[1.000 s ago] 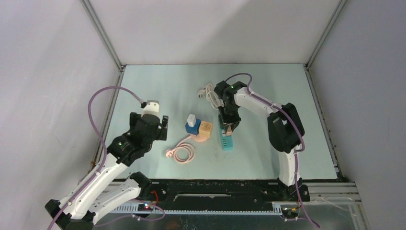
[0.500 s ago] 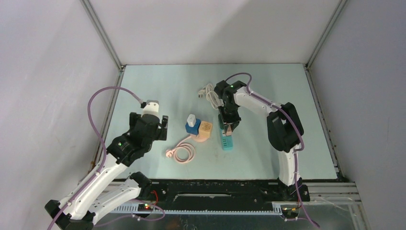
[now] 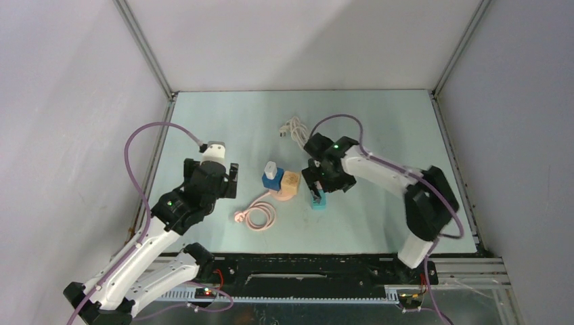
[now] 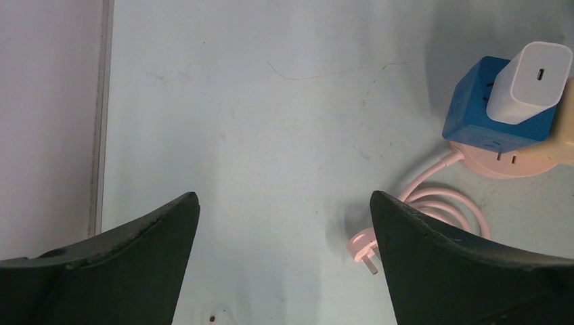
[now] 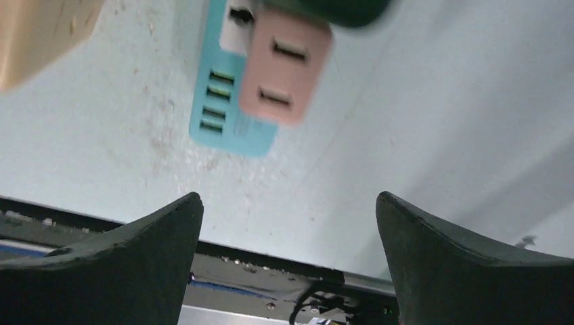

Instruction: Insert the plug

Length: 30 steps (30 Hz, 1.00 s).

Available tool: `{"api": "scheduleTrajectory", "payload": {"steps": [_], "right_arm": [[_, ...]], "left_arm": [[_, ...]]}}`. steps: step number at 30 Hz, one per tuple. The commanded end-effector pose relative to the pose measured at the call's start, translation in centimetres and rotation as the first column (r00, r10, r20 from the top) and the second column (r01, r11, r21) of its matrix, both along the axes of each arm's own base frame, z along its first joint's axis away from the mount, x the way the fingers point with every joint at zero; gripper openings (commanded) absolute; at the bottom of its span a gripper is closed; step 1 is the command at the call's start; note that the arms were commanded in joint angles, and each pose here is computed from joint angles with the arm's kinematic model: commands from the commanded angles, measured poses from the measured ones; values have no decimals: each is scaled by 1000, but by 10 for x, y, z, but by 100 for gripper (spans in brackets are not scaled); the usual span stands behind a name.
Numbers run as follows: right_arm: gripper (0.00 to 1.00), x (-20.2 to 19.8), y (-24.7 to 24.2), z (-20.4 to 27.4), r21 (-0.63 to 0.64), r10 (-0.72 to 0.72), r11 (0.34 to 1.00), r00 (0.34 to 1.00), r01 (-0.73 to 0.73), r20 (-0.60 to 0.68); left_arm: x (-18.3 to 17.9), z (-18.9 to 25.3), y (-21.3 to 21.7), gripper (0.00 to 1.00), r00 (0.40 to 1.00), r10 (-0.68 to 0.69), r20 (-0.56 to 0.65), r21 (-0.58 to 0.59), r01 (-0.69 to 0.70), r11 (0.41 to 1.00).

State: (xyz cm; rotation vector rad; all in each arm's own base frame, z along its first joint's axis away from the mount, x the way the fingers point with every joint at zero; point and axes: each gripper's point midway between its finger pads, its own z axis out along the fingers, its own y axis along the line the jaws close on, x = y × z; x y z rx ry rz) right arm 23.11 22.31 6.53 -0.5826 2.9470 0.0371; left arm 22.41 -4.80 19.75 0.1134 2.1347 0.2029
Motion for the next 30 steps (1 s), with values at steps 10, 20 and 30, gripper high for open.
{"api": "scheduleTrajectory", "payload": {"steps": [10, 20, 30], "right_arm": [[100, 1, -51, 95, 436, -196, 899, 921, 33, 336], [100, 6, -117, 82, 501, -396, 848, 836, 174, 379], [100, 51, -169, 72, 425, -530, 844, 639, 328, 558]], "left_arm": [[3, -1, -13, 100, 998, -60, 6, -42, 60, 997], [1, 11, -27, 100, 995, -95, 19, -133, 97, 986], [37, 16, -11, 100, 914, 99, 394, -274, 15, 961]]}}
